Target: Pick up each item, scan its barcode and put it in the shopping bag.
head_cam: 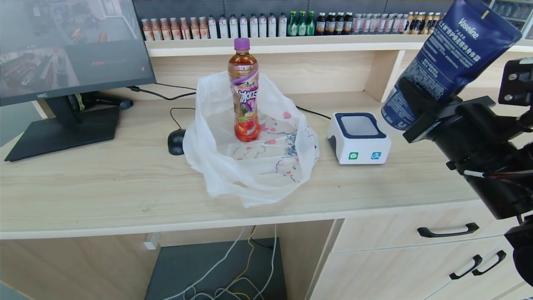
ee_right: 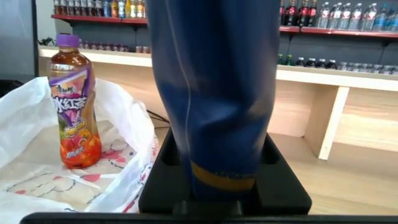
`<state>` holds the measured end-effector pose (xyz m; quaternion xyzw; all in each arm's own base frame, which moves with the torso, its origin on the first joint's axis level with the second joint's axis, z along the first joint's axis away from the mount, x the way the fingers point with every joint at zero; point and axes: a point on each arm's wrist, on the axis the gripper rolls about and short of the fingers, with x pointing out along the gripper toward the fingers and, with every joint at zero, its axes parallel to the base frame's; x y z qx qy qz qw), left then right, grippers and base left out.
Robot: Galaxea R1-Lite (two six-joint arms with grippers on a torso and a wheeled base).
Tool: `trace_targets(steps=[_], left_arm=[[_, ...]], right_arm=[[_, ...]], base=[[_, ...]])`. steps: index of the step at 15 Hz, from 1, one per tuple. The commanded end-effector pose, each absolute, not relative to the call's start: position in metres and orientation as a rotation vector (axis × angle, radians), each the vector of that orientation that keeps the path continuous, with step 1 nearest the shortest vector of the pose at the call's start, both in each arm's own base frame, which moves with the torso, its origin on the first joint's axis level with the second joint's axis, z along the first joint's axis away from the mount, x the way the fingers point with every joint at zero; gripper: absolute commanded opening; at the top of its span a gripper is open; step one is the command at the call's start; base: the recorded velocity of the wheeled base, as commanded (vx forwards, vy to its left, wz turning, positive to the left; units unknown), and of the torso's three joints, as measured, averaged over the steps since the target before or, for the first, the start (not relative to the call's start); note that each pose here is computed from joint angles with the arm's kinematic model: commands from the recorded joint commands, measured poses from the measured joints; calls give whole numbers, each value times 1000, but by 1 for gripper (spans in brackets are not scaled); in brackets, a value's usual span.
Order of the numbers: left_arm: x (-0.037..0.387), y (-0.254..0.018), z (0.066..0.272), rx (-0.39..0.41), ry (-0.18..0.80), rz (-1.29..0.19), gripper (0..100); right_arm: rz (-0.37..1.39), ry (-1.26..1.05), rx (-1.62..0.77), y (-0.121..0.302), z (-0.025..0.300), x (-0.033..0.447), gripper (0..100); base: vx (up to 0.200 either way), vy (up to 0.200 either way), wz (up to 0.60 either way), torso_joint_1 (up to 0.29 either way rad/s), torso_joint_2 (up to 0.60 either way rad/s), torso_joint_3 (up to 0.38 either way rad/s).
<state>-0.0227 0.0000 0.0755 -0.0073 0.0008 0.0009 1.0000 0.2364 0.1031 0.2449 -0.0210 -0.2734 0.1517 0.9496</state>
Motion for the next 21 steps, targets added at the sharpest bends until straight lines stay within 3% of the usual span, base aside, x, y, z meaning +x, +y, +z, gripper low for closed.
trace_targets(steps=[1, 4, 12, 16, 21], left_arm=[[-23, 0, 76, -15, 2, 2, 100], [-23, 0, 76, -14, 2, 2, 100], [-23, 0, 76, -14, 2, 2, 100], [-23, 0, 76, -14, 2, 2, 100], [-23, 0, 76, -14, 2, 3, 100]], right_arm=[[310, -556, -46, 103, 245, 237, 0], [308, -561, -47, 103, 246, 236, 0], [322, -555, -44, 108, 244, 241, 0], [430, -515, -31, 135, 234, 236, 0], [458, -431, -3, 151, 256, 260, 0]], base=[[0, 200, 0, 7, 2, 2], [0, 200, 0, 2, 4, 2], [0, 0, 0, 0, 0, 0], [0, 0, 0, 0, 0, 0], [0, 0, 0, 0, 0, 0]])
